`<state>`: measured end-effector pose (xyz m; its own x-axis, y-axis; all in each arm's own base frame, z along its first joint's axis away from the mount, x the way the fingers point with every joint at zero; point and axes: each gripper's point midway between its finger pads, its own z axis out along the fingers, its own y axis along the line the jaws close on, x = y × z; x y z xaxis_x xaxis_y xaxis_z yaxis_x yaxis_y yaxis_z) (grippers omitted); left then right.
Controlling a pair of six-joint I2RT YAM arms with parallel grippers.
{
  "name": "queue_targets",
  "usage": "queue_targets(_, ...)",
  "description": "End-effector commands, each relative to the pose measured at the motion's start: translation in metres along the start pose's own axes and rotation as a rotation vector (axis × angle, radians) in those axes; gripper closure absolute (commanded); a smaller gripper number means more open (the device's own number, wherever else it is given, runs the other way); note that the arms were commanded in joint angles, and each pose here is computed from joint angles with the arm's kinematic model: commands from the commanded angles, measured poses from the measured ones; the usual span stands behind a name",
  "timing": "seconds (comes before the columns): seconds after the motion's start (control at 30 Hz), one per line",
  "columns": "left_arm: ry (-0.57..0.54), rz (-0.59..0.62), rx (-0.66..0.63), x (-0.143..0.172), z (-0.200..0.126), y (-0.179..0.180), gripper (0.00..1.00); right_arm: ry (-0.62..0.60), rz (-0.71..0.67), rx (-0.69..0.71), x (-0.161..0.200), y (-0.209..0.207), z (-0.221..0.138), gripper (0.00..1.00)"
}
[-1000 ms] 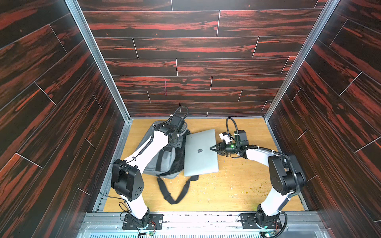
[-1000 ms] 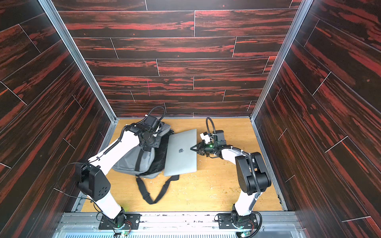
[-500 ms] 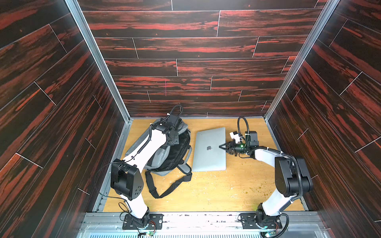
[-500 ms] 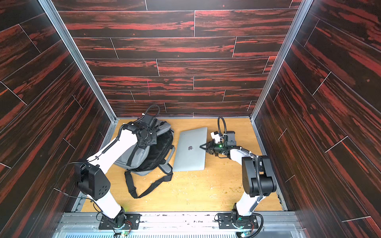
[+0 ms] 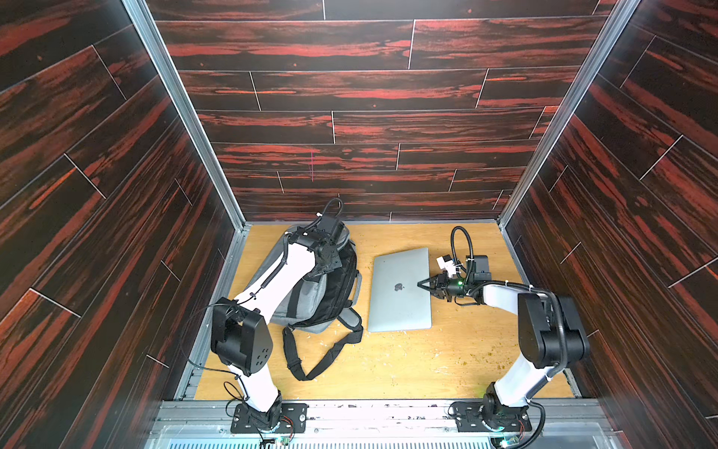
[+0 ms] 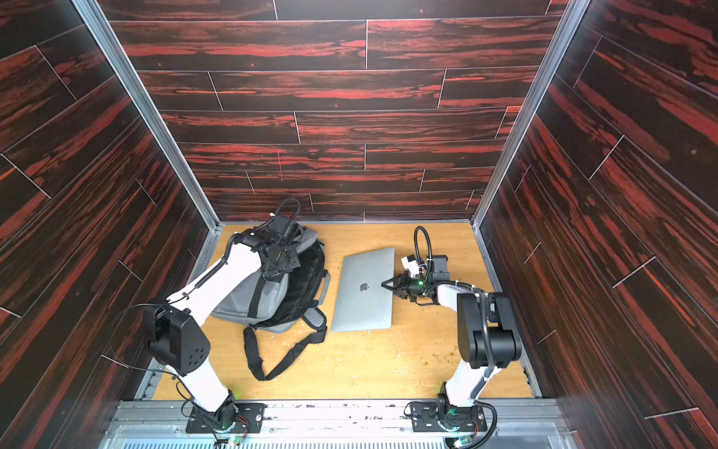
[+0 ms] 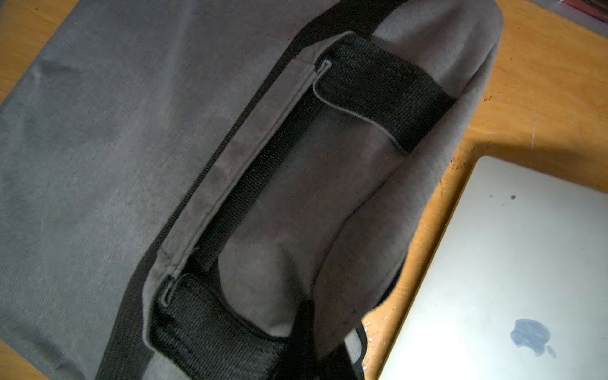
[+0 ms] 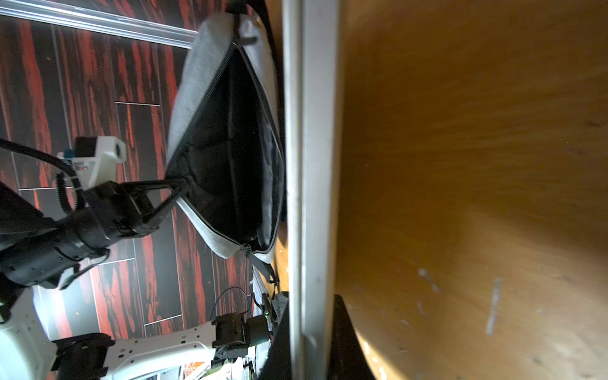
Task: Open the zippered laptop bag and take out the laptop
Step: Close the bag flap on the zippered laptop bag.
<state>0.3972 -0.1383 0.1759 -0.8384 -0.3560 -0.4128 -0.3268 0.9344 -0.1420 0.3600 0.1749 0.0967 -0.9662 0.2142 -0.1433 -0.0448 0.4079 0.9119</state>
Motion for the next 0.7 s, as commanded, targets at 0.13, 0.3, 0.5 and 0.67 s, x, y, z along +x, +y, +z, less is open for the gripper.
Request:
queue_targets(0.13, -0.009, -0.044, 0.052, -0.010, 0.025, -0.023, 0.99, 0.068, -0.081, -0.121, -0.009, 0.013, 0.004, 1.00)
queue_targets(0.3, 0.046, -0.020, 0.090, 0.000, 0.048, -0.039, 0.81, 0.077, -0.061, -0.117, -0.009, -0.003, 0.011, 1.00)
queue_targets(0.5, 0.081, -0.008, 0.085, 0.007, 0.059, -0.040, 0.68, 0.091, -0.037, -0.100, -0.010, -0.021, 0.019, 0.98)
queue_targets(0.67, 0.118, -0.003, 0.106, 0.019, 0.067, -0.041, 0.58, 0.094, -0.028, -0.079, -0.011, -0.030, 0.022, 0.86)
